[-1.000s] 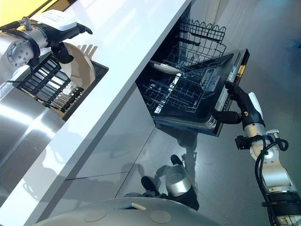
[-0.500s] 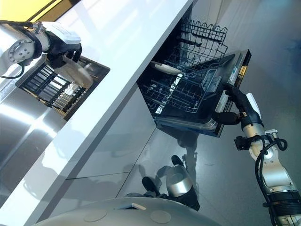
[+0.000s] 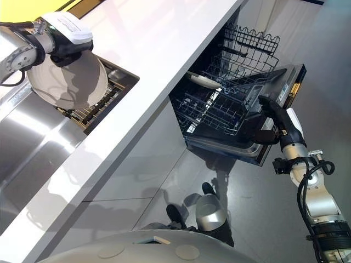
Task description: Pick up plates and place into dishwasher.
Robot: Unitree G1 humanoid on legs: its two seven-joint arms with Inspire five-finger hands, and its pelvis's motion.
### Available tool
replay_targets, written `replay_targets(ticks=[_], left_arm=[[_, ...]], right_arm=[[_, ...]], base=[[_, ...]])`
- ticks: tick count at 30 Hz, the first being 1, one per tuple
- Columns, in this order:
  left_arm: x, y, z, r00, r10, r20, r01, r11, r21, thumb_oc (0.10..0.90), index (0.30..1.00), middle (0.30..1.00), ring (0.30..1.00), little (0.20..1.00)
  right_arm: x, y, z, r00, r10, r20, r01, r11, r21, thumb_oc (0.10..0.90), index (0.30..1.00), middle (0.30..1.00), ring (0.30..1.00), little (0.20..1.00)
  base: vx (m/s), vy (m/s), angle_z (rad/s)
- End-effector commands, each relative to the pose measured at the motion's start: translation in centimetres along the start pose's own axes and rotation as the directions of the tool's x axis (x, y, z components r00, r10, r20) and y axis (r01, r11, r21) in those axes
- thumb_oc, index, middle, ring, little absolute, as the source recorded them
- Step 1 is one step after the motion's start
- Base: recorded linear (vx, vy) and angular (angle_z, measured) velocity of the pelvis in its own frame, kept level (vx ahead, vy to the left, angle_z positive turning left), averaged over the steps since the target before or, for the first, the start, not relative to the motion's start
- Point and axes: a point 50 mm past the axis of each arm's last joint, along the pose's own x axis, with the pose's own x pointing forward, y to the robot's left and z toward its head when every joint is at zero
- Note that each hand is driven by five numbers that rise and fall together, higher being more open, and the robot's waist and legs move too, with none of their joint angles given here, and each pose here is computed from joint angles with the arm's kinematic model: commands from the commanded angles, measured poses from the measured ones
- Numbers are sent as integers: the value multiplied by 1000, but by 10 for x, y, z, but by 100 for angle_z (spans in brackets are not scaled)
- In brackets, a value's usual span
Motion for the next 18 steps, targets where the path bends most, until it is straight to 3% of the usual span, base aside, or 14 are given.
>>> replay_targets(ticks=[1, 2, 4, 5, 6, 7, 9, 10, 12, 15, 18], left_arm=[[-39, 36, -69, 906, 287, -312, -308, 951, -21, 100, 300, 300, 300, 200], [-41, 34, -70, 881, 331, -339, -378, 922, -81, 100, 300, 300, 300, 200], [-46, 37, -67, 802, 447, -396, -566, 780, -266, 100, 300, 300, 300, 200], [-47, 33, -62, 762, 481, -434, -636, 682, -361, 100, 300, 300, 300, 200], [-47, 32, -52, 686, 542, -485, -727, 485, -486, 100, 300, 300, 300, 200], [-48, 30, -51, 679, 543, -495, -733, 462, -499, 100, 300, 300, 300, 200], [-53, 30, -46, 603, 581, -546, -785, 311, -536, 100, 300, 300, 300, 200], [-57, 32, -44, 536, 607, -586, -820, 208, -533, 100, 300, 300, 300, 200], [-63, 35, -45, 418, 638, -647, -870, 76, -487, 100, 300, 300, 300, 200], [-67, 34, -43, 295, 657, -693, -907, -37, -420, 100, 300, 300, 300, 200], [-67, 36, -35, 218, 670, -710, -933, -70, -353, 100, 300, 300, 300, 200]], right_arm=[[14, -41, 84, 904, -124, 409, 134, 991, 3, 800, 900, 900, 900, 900], [13, -46, 92, 884, -142, 446, 152, 988, 13, 800, 900, 900, 900, 900], [10, -54, 110, 828, -197, 525, 195, 979, 61, 800, 900, 900, 900, 900], [7, -59, 120, 790, -222, 571, 207, 974, 93, 800, 900, 900, 900, 900], [4, -61, 138, 732, -238, 638, 180, 971, 157, 800, 900, 900, 900, 900], [4, -61, 142, 722, -233, 652, 169, 972, 160, 800, 900, 900, 900, 900], [2, -57, 161, 676, -185, 713, 68, 980, 189, 800, 900, 900, 900, 900], [3, -51, 176, 647, -125, 752, -44, 979, 200, 800, 900, 900, 900, 900], [5, -39, 195, 594, -57, 802, -229, 944, 236, 800, 900, 900, 900, 900], [7, -24, 211, 535, -5, 845, -386, 888, 250, 800, 900, 900, 900, 900], [6, -7, 230, 476, 6, 879, -456, 857, 241, 800, 900, 900, 900, 900]], base=[[-58, -57, 3], [-64, -59, 3], [-65, -61, 4], [-76, -74, 8], [-59, -60, 11], [-53, -56, 8], [-34, -48, 12], [-36, -61, 17], [-39, -64, 14], [-47, -57, 19], [-58, -57, 30]])
